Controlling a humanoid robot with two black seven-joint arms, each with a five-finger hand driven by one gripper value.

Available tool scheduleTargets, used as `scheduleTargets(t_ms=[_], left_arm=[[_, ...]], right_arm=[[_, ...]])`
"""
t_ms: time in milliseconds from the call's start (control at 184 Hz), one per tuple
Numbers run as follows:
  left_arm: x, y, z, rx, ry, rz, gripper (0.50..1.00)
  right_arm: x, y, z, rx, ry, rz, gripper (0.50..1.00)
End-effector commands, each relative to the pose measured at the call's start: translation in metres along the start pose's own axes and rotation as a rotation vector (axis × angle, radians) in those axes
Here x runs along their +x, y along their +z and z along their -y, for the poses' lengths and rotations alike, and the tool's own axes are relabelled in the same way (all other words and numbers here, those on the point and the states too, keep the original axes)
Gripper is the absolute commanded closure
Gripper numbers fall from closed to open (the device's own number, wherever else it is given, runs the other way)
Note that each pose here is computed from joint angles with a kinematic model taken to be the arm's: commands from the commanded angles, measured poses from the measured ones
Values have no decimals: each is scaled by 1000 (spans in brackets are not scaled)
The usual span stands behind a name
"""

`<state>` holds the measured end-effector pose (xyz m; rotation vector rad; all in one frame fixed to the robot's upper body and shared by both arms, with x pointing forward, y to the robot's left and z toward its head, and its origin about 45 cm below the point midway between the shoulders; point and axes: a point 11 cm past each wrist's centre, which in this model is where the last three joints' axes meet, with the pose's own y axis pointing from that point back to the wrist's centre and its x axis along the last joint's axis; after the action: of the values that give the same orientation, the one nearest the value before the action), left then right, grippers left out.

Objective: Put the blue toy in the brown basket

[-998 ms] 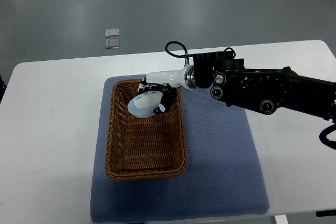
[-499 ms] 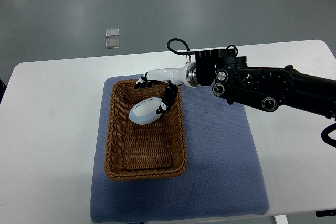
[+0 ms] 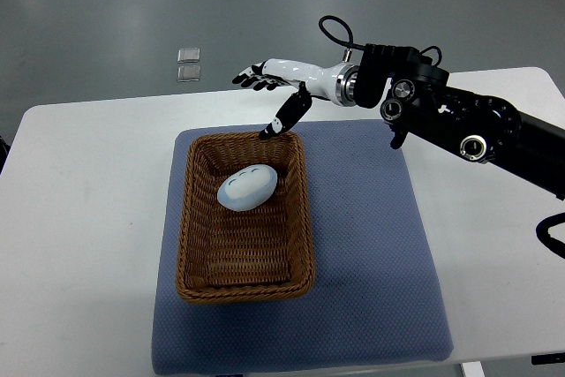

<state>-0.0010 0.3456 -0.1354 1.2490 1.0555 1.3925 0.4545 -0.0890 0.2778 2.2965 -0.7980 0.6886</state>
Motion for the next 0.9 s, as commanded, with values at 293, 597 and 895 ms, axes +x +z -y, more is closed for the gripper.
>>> scheduleTargets(t_ms=[293,597,895], left_arm=[[0,0,0,1,0,0,500],[0,0,0,1,0,0,500],[0,0,0,1,0,0,500]], right_arm=[[71,52,-33,53,314,545,597],[78,100,-55,144,436,974,597],[64,130,-52,222,478,1428,597]])
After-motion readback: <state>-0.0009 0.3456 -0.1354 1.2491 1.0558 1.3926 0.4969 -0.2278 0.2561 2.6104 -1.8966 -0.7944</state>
